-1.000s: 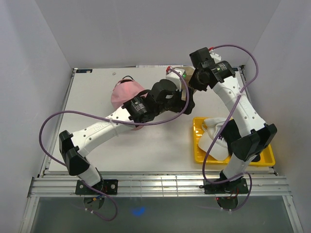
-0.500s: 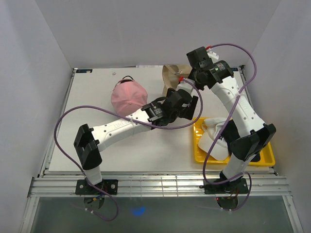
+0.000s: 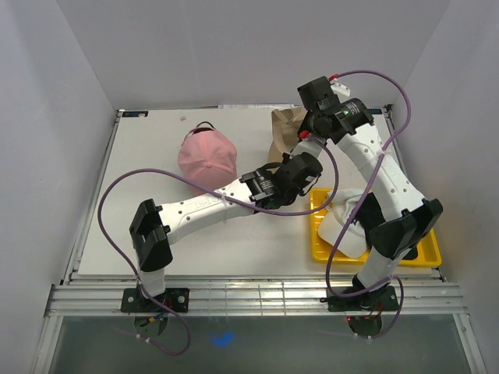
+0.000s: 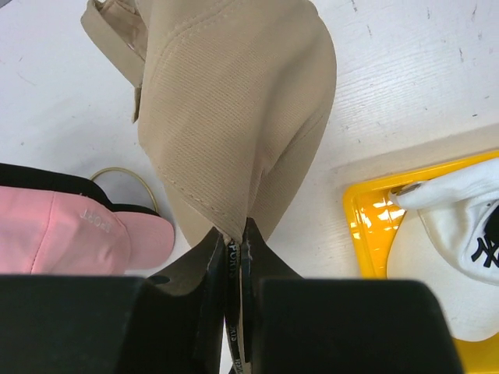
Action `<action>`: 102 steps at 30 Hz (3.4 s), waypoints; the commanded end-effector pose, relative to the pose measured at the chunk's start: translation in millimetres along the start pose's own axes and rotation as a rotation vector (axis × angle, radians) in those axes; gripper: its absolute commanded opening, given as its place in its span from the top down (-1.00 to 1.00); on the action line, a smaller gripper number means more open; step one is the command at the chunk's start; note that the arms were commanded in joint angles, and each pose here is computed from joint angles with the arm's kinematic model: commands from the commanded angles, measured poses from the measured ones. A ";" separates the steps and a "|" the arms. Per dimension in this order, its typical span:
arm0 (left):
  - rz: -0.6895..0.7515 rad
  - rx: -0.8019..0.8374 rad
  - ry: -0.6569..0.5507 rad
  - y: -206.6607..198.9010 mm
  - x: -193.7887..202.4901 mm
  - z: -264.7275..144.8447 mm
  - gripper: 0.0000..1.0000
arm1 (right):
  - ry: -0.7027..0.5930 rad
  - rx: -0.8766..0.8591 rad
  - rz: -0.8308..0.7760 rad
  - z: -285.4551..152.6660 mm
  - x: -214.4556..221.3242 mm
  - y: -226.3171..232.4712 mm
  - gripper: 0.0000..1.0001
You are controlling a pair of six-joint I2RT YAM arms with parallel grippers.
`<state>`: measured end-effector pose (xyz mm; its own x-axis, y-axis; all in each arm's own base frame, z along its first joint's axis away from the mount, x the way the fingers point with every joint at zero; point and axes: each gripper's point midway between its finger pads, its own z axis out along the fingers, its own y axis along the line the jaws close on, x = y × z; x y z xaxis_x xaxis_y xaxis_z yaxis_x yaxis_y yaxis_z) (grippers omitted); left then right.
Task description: Stack the hats
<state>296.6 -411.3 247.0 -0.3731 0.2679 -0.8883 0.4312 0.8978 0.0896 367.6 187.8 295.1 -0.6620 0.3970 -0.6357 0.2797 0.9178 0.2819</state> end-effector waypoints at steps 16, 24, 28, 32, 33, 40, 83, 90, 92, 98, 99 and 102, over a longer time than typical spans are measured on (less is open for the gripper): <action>-0.099 0.185 -0.080 -12.4 -78.0 -40.4 1.00 | -0.044 -0.163 -0.036 -28.1 -12.3 21.9 0.11; -0.306 0.330 -0.059 18.3 -93.1 -41.7 1.00 | -0.169 -0.332 -0.037 -69.3 -60.7 50.8 -0.82; -0.529 0.497 -0.048 41.3 -107.5 -44.7 1.00 | -0.216 -0.444 -0.008 -96.4 -84.8 65.3 -0.92; -0.701 0.558 -0.066 76.9 -121.7 -43.1 1.00 | -0.260 -0.558 0.053 -123.0 -102.4 71.2 -0.96; -0.725 0.571 -0.079 80.8 -123.4 -40.7 1.00 | -0.266 -0.580 0.059 -127.0 -104.0 73.3 -0.96; -0.927 0.642 -0.167 110.1 -144.5 -53.3 1.00 | -0.227 -0.735 0.072 -146.4 -100.1 89.4 -0.93; -1.674 0.735 -0.566 224.7 -72.5 -163.2 1.00 | 0.398 -1.148 0.240 -90.8 42.4 190.5 0.13; -1.665 0.724 -0.500 215.6 -39.4 -162.7 1.00 | 0.446 -1.105 0.165 -71.4 64.7 184.2 0.64; -1.677 0.713 -0.480 216.2 -31.2 -157.8 1.00 | 0.454 -1.107 0.146 -70.3 70.1 182.0 0.70; -1.666 0.711 -0.423 216.4 -21.3 -151.8 1.00 | 0.484 -1.099 0.083 -65.1 96.9 176.5 0.81; -1.662 0.714 -0.403 214.9 -19.0 -150.9 1.00 | 0.488 -1.095 0.074 -64.3 101.3 175.8 0.82; -1.656 0.706 -0.381 217.9 -14.3 -149.8 1.00 | 0.498 -1.087 0.058 -62.4 116.8 172.7 0.84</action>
<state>286.6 -161.8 335.2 -0.5167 -0.8446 0.1398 0.0772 -0.2086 -0.9749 325.0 382.2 328.0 -0.9251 0.2799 -0.2567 -0.1695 0.3007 0.9386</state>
